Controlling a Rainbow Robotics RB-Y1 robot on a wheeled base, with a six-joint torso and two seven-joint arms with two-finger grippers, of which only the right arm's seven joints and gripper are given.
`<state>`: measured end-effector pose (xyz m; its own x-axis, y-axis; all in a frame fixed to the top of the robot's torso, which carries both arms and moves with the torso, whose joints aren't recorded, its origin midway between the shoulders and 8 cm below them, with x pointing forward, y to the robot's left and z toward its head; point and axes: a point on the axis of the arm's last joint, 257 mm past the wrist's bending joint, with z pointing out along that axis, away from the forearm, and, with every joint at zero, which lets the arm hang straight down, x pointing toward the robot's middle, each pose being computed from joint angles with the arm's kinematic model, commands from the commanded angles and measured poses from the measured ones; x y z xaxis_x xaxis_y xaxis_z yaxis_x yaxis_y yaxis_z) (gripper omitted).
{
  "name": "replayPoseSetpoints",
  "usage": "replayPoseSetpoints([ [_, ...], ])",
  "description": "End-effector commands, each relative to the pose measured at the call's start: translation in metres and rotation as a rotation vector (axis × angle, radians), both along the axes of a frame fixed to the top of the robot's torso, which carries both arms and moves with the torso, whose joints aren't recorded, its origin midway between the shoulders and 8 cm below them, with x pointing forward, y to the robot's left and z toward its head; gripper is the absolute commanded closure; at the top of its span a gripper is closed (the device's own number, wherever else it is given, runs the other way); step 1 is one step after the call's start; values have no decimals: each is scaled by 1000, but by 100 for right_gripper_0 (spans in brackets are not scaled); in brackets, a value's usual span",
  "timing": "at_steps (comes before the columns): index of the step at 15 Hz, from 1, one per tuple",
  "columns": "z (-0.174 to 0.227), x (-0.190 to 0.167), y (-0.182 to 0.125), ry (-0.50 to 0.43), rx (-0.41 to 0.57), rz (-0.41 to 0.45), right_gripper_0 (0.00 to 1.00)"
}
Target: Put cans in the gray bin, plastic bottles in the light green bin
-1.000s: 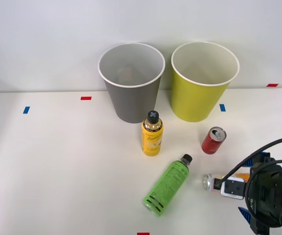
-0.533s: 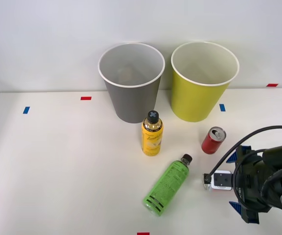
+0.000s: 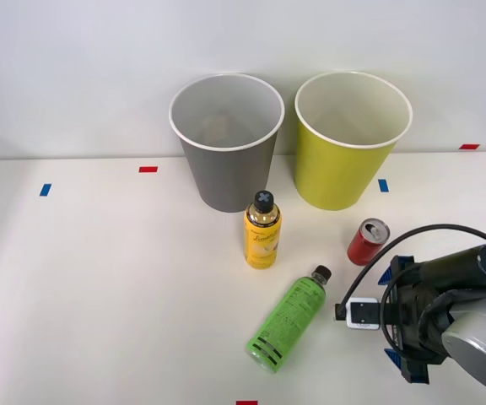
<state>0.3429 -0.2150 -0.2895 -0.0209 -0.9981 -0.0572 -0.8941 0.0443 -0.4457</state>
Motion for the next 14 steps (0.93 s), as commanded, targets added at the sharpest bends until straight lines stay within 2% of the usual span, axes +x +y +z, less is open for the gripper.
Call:
replayPoseSetpoints([
  [1,-11,10,6,6,-3,-23,0],
  [7,-18,17,-2,-2,-50,-39,0],
  [14,-27,21,2,9,-42,-63,0],
])
